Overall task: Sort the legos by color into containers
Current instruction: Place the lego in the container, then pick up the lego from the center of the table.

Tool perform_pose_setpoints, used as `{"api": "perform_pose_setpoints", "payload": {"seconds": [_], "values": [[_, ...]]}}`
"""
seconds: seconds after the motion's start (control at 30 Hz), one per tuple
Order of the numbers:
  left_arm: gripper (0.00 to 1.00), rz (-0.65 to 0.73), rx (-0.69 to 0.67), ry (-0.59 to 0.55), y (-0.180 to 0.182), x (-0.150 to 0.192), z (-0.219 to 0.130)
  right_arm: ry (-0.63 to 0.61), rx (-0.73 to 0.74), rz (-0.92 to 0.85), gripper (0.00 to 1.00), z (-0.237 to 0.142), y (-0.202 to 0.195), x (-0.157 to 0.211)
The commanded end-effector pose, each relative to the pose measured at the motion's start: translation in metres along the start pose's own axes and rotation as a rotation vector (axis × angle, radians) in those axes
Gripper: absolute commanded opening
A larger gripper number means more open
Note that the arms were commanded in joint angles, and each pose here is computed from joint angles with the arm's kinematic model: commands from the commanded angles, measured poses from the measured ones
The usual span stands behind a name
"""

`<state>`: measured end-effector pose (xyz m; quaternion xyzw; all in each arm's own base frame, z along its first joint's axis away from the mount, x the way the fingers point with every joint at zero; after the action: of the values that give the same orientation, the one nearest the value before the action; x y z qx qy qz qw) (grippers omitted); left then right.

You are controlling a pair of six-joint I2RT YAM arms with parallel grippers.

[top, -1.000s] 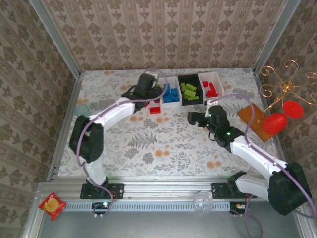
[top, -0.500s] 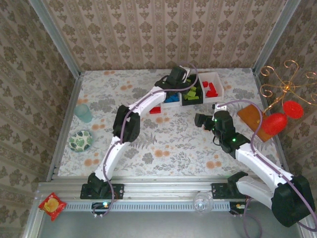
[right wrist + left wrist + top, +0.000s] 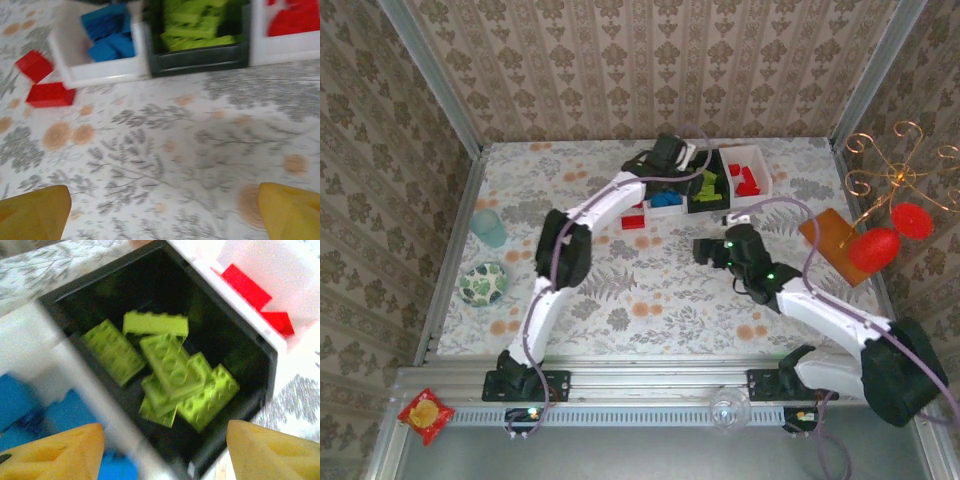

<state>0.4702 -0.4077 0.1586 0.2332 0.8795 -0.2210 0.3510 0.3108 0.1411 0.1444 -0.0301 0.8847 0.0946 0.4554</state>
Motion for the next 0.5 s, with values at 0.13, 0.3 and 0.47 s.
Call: {"api": "perform_pose_setpoints", "payload": {"seconds": [0.13,0.3,0.47], "values": [[0.70,-0.161,-0.062,-0.293,0.071,-0.014,-0.141,-0.019,-0.089,-0.061,0.96,0.054,0.083,-0.026],[0.73,-0.287,-0.174,-0.305,0.124,0.043,-0.192,0.024,-0.076,-0.077,0.99,0.099,0.118,-0.021],[0.80,-0.388,-0.185,-0.302,0.143,0.090,-0.222,0.073,-0.028,-0.097,1.00,0.140,0.133,-0.010]]}}
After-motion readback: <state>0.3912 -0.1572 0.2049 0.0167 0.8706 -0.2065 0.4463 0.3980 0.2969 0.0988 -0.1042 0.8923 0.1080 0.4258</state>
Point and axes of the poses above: each hand's point on the last joint's axis, 136 mm out from that joint toward the fingers, its own z axis out along the fingers, its own y axis along the line the jaws close on, x = y × z, the point moved 2 cm from there along -z, back along the fingers, and after that the axes turned 3 degrees about -z, right-handed, at the moved point
